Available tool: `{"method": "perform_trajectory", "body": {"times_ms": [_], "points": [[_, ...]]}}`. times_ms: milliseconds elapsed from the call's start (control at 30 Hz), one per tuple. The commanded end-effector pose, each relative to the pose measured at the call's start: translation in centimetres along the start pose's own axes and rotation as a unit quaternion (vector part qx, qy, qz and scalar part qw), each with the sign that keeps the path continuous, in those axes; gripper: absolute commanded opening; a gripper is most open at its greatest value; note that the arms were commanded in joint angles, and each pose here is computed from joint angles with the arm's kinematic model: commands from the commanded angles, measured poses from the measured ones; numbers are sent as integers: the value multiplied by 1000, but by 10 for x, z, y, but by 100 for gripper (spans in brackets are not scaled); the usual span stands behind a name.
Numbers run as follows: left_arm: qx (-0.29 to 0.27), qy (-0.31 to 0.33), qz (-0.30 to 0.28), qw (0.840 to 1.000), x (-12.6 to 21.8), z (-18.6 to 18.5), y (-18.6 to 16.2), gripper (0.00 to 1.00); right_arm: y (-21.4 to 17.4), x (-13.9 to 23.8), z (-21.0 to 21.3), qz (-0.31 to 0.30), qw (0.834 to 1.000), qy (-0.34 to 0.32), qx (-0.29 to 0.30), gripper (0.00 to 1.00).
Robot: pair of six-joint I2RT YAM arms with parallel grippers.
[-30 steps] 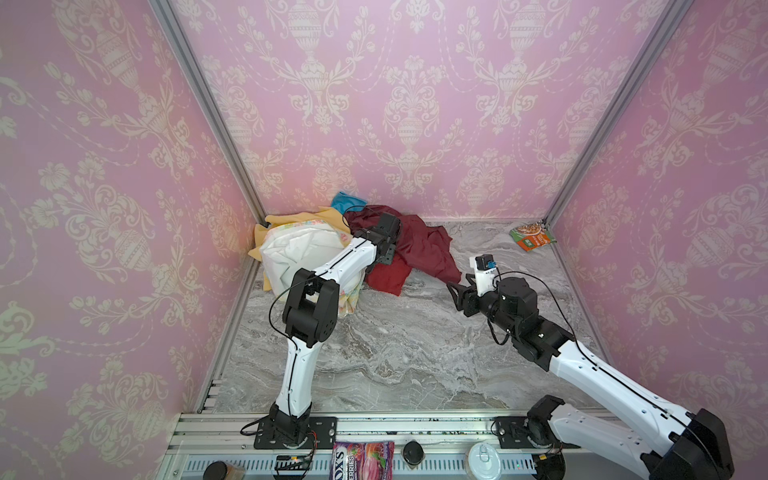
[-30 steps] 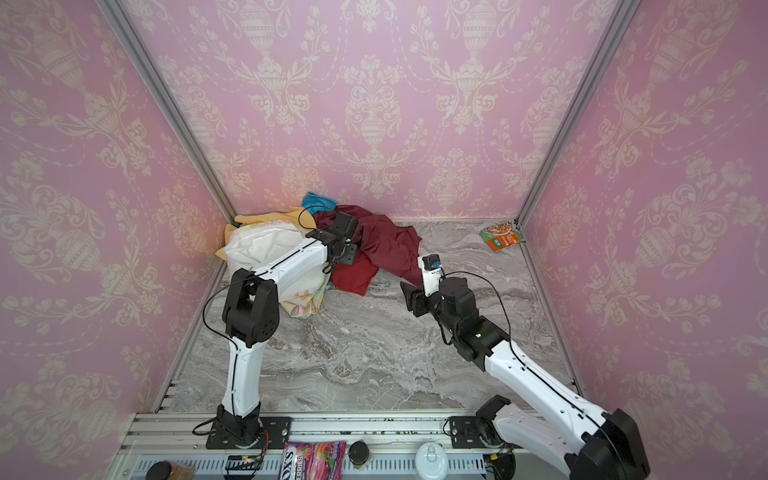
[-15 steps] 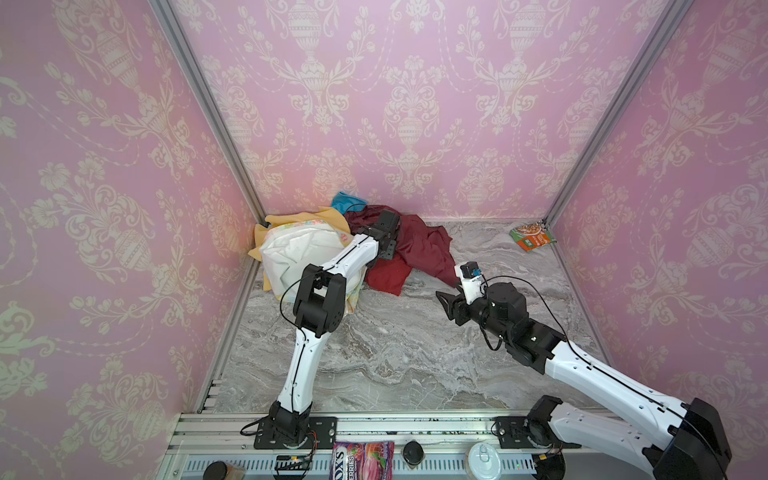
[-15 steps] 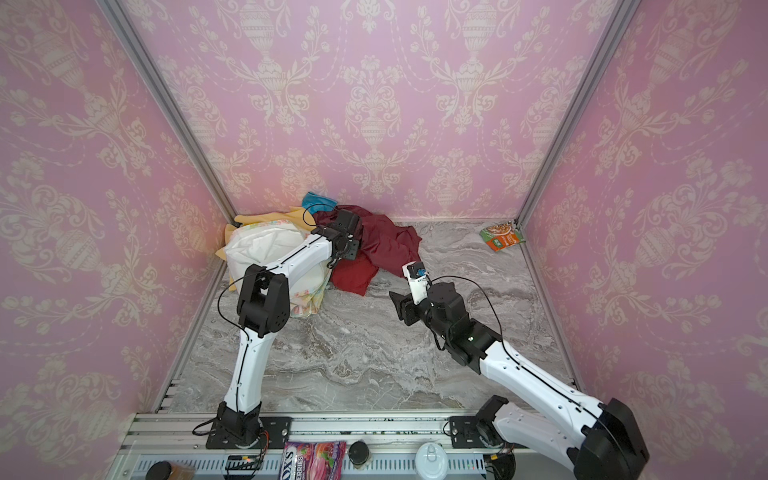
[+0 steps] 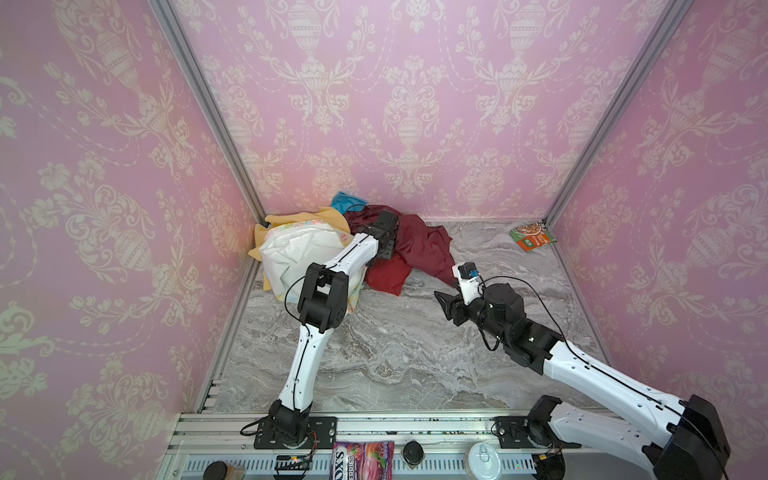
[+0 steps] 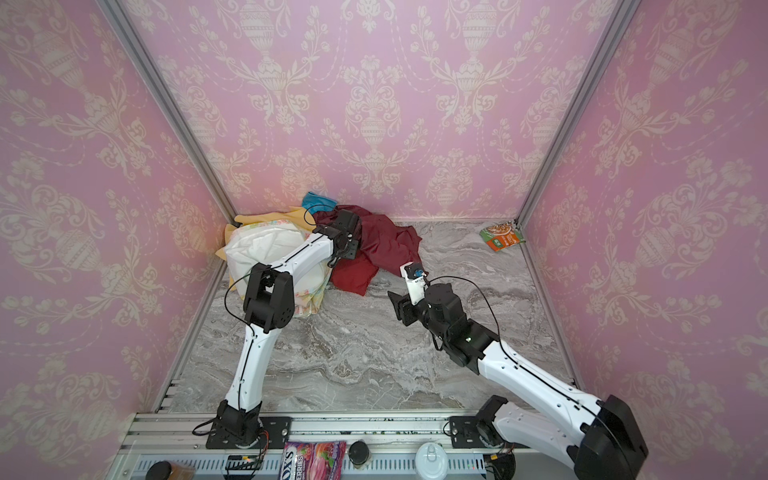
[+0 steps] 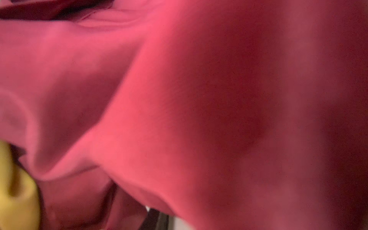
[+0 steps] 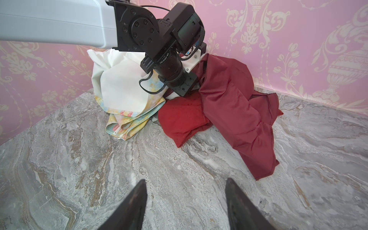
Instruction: Pick out a specific cloth from the pile
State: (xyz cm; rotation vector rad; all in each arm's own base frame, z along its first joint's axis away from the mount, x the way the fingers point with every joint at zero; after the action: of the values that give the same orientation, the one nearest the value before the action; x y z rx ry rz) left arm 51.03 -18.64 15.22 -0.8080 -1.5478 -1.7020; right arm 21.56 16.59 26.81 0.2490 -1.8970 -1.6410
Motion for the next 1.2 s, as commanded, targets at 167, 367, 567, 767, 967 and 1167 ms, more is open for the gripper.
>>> {"method": "perform_trajectory", "body": {"times_ms": [167, 367, 567, 767, 967, 1167], "points": [[7, -20, 6, 1000, 1, 0, 3, 0, 7, 2, -1, -15, 1000, -14, 14, 63], [19, -45, -25, 999, 31, 2, 21, 0, 9, 2, -1, -15, 1000, -19, 19, 63], [30, -73, -68, 995, 78, 9, 39, 0, 9, 1, -2, -14, 999, -24, 26, 64], [36, -92, -113, 989, 122, 19, 50, 0, 12, 0, -1, -18, 999, -18, 29, 65], [51, -105, -162, 980, 166, 34, 65, 0, 20, -8, 1, -16, 999, -10, 33, 66], [74, -105, -210, 969, 202, 60, 88, 0, 29, -17, 3, -18, 999, -1, 32, 66]]}}
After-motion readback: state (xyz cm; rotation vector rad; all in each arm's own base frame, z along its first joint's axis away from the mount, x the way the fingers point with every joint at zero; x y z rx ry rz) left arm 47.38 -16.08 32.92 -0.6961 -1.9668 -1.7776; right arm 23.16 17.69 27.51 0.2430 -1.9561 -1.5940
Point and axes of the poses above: each gripper's point midway between its finger pads, its own x axis back along the fingers, its own z axis along the line the jaws close on, y = z × x, the point moved 10 cm from there along x, back along the fingers, and after that the axes turned 7 degrees about x, right-handed, at the moved point
